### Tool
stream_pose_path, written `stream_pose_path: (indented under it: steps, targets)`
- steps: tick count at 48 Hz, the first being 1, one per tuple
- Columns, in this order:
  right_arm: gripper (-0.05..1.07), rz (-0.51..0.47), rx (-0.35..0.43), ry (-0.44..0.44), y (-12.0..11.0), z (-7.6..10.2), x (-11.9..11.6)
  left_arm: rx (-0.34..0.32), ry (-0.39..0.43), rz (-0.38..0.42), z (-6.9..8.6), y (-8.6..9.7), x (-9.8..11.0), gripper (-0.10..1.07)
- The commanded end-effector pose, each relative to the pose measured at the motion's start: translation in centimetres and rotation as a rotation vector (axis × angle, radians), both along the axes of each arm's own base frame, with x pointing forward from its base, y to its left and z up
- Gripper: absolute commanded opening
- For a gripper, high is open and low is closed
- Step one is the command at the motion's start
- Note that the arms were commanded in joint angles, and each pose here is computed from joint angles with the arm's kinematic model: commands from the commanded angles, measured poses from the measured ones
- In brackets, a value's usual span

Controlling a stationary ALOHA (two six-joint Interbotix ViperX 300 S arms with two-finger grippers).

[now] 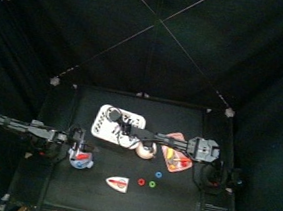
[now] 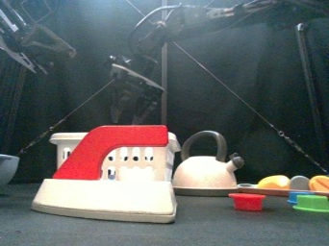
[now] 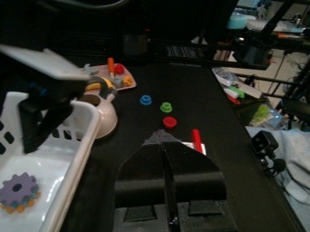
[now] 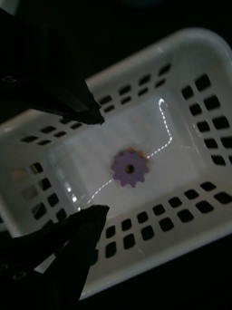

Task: Grab bowl

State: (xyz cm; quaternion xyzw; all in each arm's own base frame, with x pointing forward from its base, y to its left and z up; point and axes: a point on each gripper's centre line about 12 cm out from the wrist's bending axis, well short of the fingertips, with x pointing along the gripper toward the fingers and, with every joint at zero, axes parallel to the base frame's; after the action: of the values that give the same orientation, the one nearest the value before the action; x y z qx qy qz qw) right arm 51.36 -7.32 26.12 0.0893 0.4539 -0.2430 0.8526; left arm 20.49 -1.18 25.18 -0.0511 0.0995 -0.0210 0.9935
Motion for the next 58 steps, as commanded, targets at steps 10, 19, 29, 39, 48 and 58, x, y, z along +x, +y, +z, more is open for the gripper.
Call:
stream_pose_path:
  steps: [10,19,29,39,48,58]
  targets:
    - [1.00,0.125,0.025,-0.195,6.6,3.4,-3.1,-0.146,0.056,0.040,-0.5,0.1,-0.1,0.00]
    - [1.00,0.160,0.067,-0.300,8.3,2.5,-5.0,-0.201,0.173,0.031,-1.7,-0.3,-0.5,0.22]
    - [1.00,0.234,0.131,-0.430,9.7,0.8,-7.5,-0.294,0.351,0.000,-2.9,-1.2,-1.1,0.52]
    - [1.00,0.358,0.174,-0.542,10.8,-0.3,-9.7,-0.317,0.489,-0.036,-3.2,-2.0,-0.9,0.65]
    - [1.00,0.446,0.162,-0.562,11.3,-1.4,-11.2,-0.290,0.645,-0.053,-5.4,-2.4,-1.0,0.65]
    - [1.00,0.557,0.151,-0.594,12.1,-2.0,-13.1,-0.279,0.725,-0.045,-7.2,-2.4,-1.0,0.65]
